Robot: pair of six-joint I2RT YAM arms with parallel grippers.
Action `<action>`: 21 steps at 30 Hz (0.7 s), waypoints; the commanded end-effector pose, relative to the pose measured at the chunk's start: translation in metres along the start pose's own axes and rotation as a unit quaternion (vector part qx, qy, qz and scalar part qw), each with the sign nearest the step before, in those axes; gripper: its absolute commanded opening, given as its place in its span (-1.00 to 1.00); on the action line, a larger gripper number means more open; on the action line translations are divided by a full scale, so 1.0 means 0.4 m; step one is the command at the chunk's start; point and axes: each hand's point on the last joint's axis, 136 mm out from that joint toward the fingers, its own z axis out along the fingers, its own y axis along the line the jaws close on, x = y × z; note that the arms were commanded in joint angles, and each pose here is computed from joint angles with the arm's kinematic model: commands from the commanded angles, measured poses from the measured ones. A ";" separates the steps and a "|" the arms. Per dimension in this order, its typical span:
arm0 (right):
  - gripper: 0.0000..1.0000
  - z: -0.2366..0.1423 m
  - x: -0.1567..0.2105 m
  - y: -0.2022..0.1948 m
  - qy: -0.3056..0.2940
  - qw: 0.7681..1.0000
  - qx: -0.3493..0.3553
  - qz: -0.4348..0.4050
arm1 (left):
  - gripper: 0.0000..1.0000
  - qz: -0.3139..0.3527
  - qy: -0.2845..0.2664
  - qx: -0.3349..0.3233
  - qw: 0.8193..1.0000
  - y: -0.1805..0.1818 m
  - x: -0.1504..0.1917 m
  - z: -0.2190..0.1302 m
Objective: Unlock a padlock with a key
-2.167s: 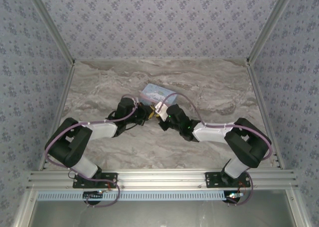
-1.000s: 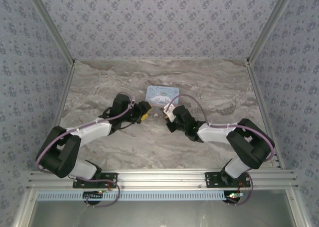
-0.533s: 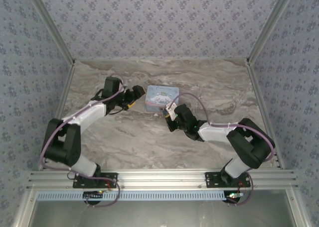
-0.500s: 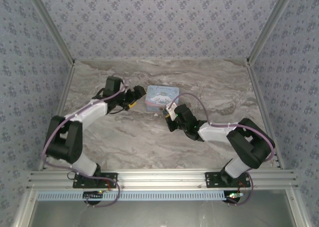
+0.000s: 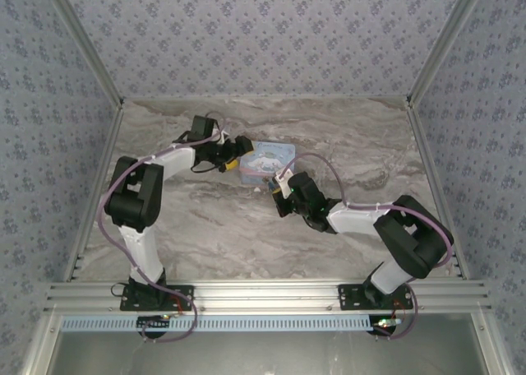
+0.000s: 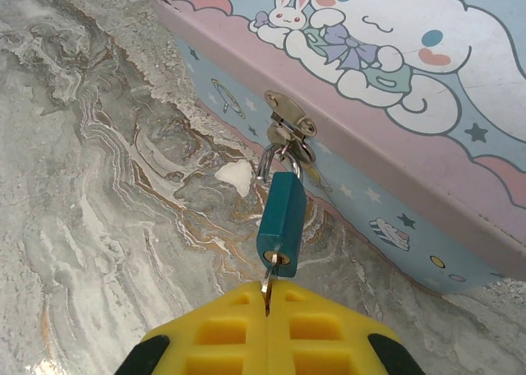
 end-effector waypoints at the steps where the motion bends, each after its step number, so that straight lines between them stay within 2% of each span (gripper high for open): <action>1: -1.00 -0.005 0.002 -0.014 0.000 1.000 0.011 0.012 | 0.73 0.007 0.016 0.003 1.000 0.004 -0.004 0.011; 12: -1.00 0.001 0.010 -0.010 0.014 1.000 0.006 0.013 | 0.55 -0.001 0.041 -0.040 0.998 0.088 0.041 0.035; 21: -1.00 -0.003 0.024 -0.021 0.017 0.998 -0.029 0.047 | 0.49 -0.024 0.023 -0.053 0.998 0.124 0.105 0.025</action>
